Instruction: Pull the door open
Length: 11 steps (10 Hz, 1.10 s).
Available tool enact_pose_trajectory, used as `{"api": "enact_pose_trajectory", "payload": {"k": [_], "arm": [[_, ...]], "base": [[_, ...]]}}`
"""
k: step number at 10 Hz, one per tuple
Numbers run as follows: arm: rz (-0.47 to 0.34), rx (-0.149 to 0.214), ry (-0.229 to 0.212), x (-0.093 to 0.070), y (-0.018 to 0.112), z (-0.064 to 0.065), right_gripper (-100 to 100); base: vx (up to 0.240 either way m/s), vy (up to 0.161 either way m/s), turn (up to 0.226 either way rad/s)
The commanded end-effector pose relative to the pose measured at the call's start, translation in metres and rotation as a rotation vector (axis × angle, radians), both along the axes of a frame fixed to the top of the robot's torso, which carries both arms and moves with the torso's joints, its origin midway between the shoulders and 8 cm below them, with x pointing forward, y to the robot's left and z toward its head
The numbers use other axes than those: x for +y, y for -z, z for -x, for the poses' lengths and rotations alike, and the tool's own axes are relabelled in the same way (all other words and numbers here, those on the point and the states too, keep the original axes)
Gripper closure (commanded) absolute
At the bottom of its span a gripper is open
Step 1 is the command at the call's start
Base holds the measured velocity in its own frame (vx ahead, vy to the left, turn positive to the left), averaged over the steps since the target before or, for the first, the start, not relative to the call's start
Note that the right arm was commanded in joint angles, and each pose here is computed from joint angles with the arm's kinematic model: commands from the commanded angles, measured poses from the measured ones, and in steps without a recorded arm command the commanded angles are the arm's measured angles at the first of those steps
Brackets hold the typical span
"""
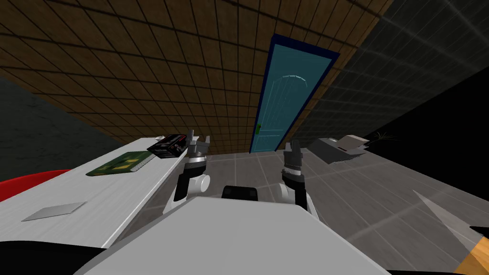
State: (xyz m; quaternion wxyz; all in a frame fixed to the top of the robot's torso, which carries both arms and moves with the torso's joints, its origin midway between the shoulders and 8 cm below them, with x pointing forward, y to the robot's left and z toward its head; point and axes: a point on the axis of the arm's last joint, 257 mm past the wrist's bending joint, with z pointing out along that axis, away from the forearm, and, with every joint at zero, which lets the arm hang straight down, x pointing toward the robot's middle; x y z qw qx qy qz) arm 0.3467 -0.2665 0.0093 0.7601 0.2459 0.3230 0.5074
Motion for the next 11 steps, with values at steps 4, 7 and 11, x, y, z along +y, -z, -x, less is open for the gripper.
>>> {"api": "enact_pose_trajectory", "payload": {"k": [4,7,11], "arm": [[0.100,0.065,0.025,0.007,0.027,-0.018,-100],[0.167,0.106,0.043,0.010,0.045,-0.030,-100],[0.268,0.165,0.069,0.014,0.072,-0.046,-100]], "base": [[0.167,-0.005,-0.002],[0.167,-0.020,-0.001],[0.112,-0.014,-0.002]]}}
